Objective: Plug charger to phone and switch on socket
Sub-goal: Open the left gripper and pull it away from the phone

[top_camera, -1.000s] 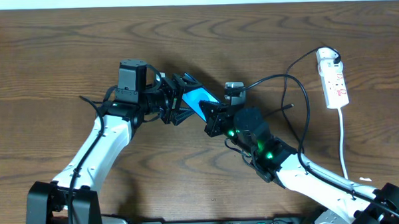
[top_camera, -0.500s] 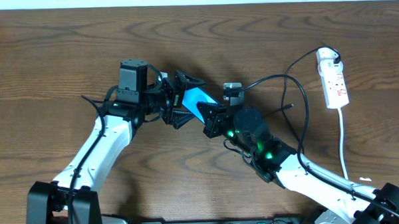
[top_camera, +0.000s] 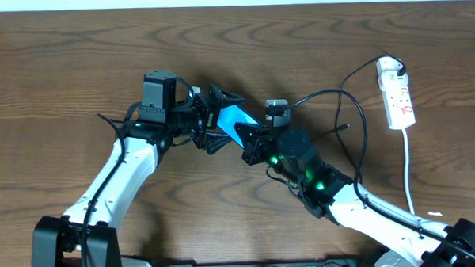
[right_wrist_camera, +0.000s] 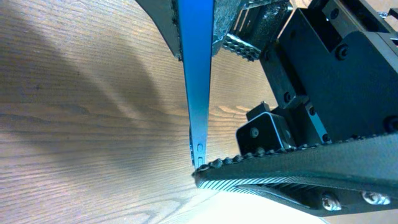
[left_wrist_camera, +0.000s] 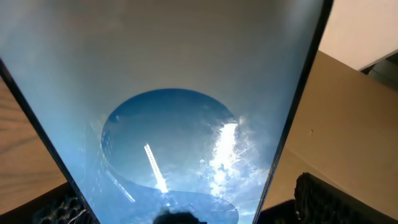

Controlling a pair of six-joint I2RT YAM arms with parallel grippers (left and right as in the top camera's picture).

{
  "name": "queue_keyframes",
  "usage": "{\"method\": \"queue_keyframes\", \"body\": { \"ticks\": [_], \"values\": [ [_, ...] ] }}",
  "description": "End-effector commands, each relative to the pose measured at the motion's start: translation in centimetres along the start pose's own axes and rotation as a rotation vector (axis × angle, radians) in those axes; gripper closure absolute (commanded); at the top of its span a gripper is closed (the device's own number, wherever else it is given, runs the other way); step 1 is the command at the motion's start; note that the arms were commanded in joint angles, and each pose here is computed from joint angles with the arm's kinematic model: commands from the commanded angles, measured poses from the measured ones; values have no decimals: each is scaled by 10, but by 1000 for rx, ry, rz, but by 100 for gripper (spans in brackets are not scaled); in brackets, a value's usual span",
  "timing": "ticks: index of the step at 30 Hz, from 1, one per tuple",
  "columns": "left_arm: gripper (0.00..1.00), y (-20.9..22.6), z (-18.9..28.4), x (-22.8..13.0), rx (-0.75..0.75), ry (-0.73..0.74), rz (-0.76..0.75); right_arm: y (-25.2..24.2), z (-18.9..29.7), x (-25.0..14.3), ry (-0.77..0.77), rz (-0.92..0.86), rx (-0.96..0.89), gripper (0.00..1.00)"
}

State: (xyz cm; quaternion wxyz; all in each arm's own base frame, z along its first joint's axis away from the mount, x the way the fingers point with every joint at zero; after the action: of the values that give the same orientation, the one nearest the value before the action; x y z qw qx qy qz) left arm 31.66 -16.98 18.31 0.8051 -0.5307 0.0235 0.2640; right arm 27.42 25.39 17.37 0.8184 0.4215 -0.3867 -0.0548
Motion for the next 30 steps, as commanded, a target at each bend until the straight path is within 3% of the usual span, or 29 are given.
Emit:
{"method": "queue_keyframes", "body": {
  "ticks": [1,7,15,23,27,30],
  "values": [
    [2,-9,3,-6,-37,27,-44,-4,1,17,-66,-12,-41,99],
    [2,-35,6,-4,-148,28,-170,-18,2,25,-79,-27,-84,99],
    [2,-78,21,-12,-339,58,-447,-27,13,36,-90,-43,-127,99],
    [2,-93,41,-19,-406,55,-573,-20,56,66,-169,-65,-140,99],
    [2,-106,56,-35,-440,18,-708,-14,80,80,-221,-79,-125,99],
    [2,-117,68,-46,-465,-39,-797,-15,100,89,-277,-190,-132,99]
  ]
}}
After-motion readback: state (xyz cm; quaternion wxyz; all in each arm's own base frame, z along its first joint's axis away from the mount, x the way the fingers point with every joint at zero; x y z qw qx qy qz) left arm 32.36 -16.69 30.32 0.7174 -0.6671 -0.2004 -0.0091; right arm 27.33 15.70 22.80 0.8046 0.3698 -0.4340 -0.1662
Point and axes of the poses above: each gripper's point midway between its finger pads, its own z axis back along the fingers, its own y axis along the line the jaws close on, x = y × z, the point moved 5 cm from there along z, back along the fingers, and after that the axes turned 7 degrees about -z, right-handed, at the moved point
